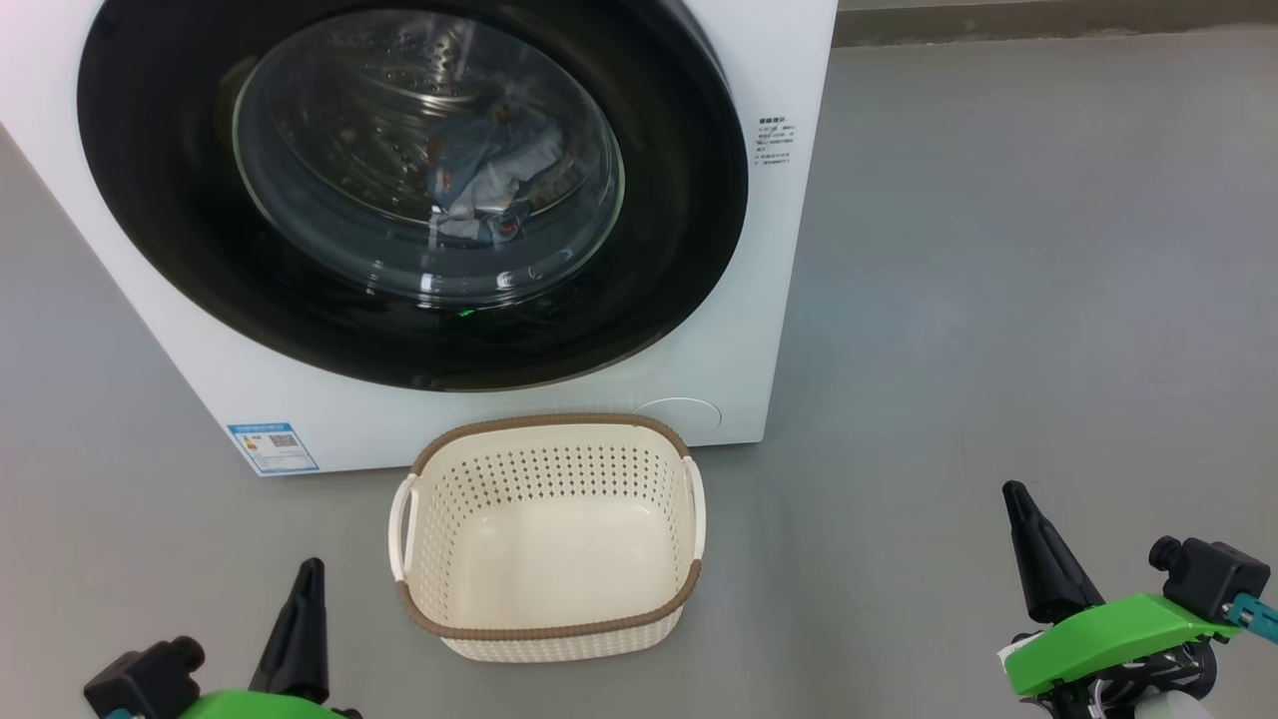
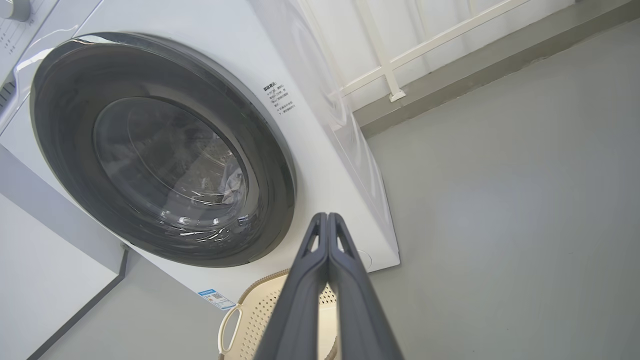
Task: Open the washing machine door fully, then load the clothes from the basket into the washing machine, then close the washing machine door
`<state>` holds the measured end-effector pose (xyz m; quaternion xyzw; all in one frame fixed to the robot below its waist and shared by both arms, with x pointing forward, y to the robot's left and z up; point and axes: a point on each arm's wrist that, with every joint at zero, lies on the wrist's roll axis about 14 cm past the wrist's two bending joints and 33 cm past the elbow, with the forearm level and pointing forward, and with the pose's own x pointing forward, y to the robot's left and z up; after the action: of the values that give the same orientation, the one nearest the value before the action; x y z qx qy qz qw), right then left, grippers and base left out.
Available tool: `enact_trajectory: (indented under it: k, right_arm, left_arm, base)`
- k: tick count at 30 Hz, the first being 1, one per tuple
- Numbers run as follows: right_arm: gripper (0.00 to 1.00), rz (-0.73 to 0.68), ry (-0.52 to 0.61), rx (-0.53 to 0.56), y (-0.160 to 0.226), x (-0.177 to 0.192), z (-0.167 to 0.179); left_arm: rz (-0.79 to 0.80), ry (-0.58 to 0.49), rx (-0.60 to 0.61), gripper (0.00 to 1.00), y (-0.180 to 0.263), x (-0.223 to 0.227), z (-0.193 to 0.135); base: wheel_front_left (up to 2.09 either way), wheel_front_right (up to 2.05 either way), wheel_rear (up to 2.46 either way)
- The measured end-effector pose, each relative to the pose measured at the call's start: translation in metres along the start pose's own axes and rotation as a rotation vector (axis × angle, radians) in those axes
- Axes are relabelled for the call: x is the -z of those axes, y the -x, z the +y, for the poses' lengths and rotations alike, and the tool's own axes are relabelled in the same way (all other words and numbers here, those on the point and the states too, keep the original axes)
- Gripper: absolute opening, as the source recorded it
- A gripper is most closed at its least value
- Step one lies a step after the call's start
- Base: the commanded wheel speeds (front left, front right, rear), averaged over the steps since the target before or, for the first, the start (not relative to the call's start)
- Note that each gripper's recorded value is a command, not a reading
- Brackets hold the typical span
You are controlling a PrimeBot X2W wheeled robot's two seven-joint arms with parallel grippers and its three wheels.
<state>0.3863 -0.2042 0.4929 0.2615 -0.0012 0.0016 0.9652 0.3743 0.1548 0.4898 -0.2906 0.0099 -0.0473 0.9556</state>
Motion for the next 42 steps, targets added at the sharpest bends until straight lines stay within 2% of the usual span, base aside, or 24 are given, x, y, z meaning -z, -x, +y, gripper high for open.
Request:
enact_trajectory:
  k: [42]
  right_arm:
    - [0.0, 0.012, -0.415, 0.065, -0.001, 0.0, -0.005]
  left_arm:
    - [0.012, 0.388, -0.102, 0.0, 0.002, -0.001, 0.022]
  base:
    - [0.0, 0.0, 0.0]
